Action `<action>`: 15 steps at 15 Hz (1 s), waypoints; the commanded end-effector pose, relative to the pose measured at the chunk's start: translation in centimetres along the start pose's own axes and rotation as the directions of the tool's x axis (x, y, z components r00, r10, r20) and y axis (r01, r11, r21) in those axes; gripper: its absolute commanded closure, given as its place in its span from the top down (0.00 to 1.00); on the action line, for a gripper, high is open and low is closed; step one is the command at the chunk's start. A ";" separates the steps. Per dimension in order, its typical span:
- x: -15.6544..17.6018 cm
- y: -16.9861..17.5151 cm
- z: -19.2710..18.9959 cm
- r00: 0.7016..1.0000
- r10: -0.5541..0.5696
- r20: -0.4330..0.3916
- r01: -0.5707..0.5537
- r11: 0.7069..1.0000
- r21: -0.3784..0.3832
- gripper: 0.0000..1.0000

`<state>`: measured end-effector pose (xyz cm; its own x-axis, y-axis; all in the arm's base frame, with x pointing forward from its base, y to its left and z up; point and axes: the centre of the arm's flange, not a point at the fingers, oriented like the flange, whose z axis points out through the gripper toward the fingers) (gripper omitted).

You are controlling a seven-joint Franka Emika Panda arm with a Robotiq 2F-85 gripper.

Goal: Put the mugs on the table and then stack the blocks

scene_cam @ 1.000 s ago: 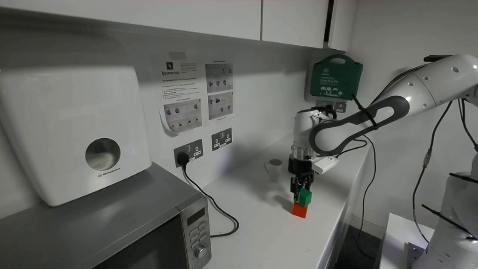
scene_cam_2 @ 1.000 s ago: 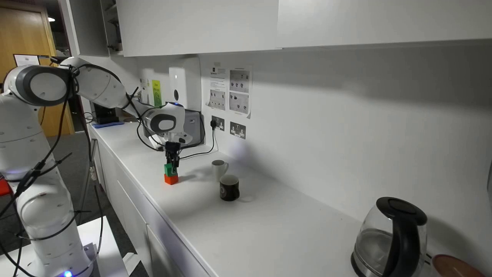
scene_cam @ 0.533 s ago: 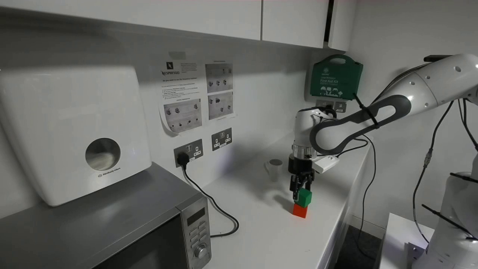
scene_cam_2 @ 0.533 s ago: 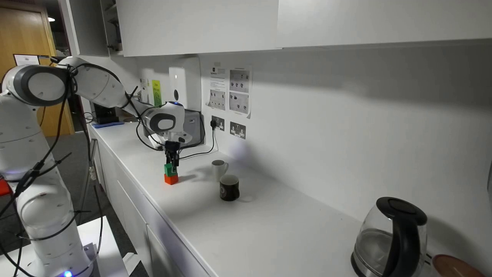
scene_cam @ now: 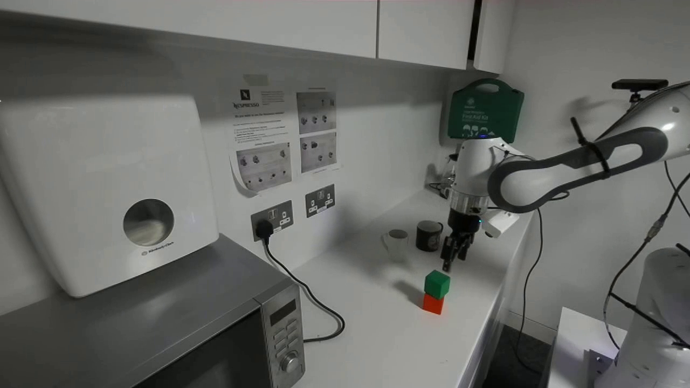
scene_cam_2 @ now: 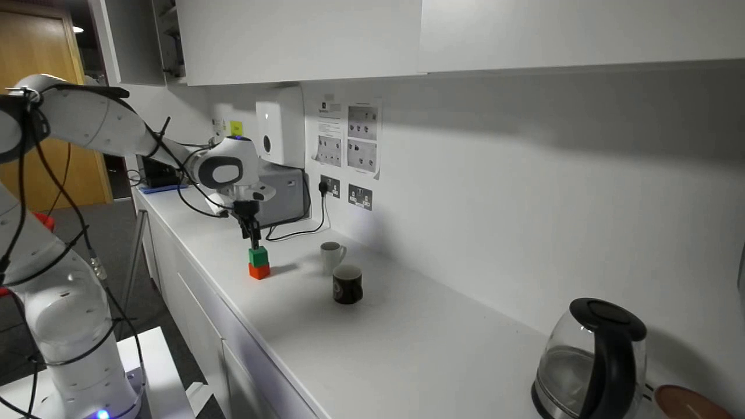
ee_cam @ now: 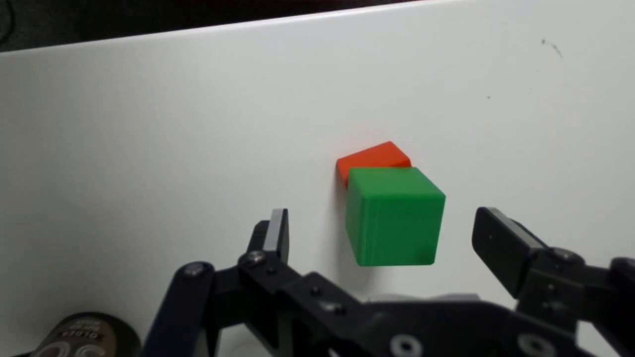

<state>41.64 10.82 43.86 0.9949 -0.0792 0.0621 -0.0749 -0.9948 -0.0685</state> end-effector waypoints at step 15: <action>-6.5 6.4 -1.9 0.927 -0.366 -0.082 0.332 0.902 -0.276 1.00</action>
